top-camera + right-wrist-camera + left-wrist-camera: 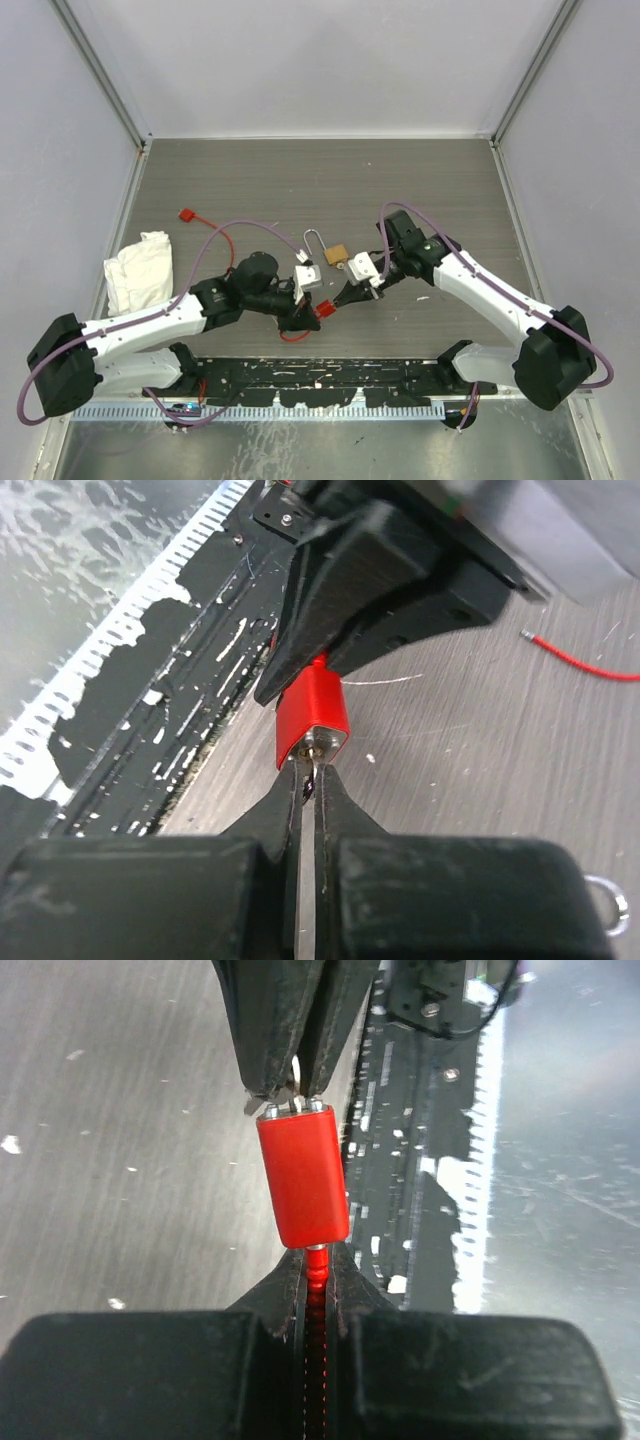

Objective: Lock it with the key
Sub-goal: Lock the lock.

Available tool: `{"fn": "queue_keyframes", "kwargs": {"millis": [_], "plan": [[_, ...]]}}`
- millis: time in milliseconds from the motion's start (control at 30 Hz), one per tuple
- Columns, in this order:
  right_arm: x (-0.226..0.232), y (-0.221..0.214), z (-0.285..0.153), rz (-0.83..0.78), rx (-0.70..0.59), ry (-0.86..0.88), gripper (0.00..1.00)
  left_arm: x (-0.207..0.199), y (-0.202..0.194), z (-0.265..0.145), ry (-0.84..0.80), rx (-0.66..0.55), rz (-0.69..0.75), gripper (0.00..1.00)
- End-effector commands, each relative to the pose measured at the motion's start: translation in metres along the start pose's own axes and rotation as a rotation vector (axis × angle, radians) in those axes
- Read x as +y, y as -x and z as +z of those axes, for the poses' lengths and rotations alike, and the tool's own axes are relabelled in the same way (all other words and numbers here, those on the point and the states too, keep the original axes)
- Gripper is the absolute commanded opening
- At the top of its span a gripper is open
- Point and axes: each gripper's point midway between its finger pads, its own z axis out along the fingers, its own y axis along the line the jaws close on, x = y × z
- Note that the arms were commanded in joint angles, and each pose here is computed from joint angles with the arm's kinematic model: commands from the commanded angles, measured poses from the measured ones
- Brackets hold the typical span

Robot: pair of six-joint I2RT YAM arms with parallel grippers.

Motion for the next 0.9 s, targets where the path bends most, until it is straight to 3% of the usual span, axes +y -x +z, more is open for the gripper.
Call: {"fn": "queue_keyframes", "kwargs": {"millis": [0,100,167,233,367,400,500,600,700,800,867], "plan": [[0.019,0.005,-0.002,-0.145,0.034,0.052,0.01,-0.009,0.023,-0.016,-0.18,-0.126,-0.111,0.0],[0.017,0.01,0.0,-0.085,0.017,0.054,0.01,-0.011,0.017,-0.017,-0.247,-0.107,-0.18,0.0],[0.013,0.015,0.003,0.049,-0.012,0.038,0.01,-0.005,0.015,-0.016,-0.206,-0.078,-0.191,0.0],[0.011,0.02,0.007,0.237,-0.047,0.039,0.01,0.014,0.015,-0.017,-0.043,-0.045,-0.164,0.0],[0.025,0.009,0.016,0.494,-0.06,0.137,0.01,0.045,0.028,-0.033,0.373,-0.004,0.109,0.0],[0.03,0.007,0.017,0.523,-0.063,0.163,0.01,0.055,0.03,-0.04,0.485,0.009,0.164,0.0],[0.032,0.001,0.017,0.482,-0.027,0.172,0.01,0.063,0.028,-0.045,0.611,0.056,0.276,0.0],[0.021,-0.004,0.015,0.277,0.048,0.077,0.01,0.055,0.02,-0.036,0.56,0.069,0.283,0.0],[0.016,-0.01,0.014,0.057,0.109,0.001,0.01,0.024,0.016,-0.017,0.299,0.016,0.184,0.0],[0.012,-0.006,0.016,0.057,0.091,-0.004,0.01,-0.013,0.026,-0.013,-0.044,-0.084,-0.03,0.0],[0.016,0.001,0.016,0.1,0.068,0.021,0.01,-0.024,0.027,-0.018,-0.141,-0.104,-0.096,0.0]]}}
